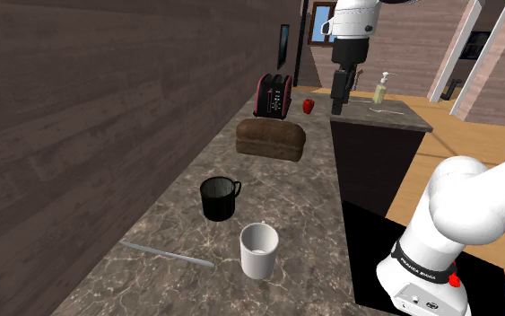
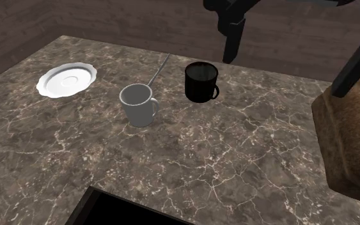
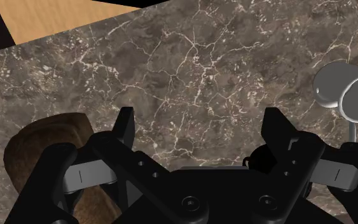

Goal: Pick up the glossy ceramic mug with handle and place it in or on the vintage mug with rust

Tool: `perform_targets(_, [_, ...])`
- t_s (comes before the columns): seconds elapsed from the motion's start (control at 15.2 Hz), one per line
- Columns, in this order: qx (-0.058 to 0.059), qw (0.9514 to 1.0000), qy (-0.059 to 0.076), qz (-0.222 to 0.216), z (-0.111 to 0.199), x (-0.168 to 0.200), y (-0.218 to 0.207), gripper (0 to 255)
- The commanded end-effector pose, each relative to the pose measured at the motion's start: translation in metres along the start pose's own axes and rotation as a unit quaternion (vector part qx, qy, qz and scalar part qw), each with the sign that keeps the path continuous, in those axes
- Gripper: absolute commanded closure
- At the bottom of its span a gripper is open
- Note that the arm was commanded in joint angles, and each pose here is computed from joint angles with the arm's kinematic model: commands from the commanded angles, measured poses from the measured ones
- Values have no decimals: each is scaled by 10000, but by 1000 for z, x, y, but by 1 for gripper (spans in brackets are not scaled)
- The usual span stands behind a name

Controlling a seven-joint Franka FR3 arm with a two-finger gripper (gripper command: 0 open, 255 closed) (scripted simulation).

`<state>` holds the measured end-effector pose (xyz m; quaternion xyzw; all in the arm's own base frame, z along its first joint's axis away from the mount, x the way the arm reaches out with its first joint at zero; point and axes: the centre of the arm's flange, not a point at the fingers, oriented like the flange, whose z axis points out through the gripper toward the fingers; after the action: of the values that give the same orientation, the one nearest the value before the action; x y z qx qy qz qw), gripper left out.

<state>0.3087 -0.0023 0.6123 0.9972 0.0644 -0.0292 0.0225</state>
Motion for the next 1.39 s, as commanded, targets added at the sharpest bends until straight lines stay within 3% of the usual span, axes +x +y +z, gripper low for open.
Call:
perform_targets(0.0, [0,10000,0,0,0,0,0,0])
perform_targets(1.32, [-94,9999,17,-81,125,52,-230,0])
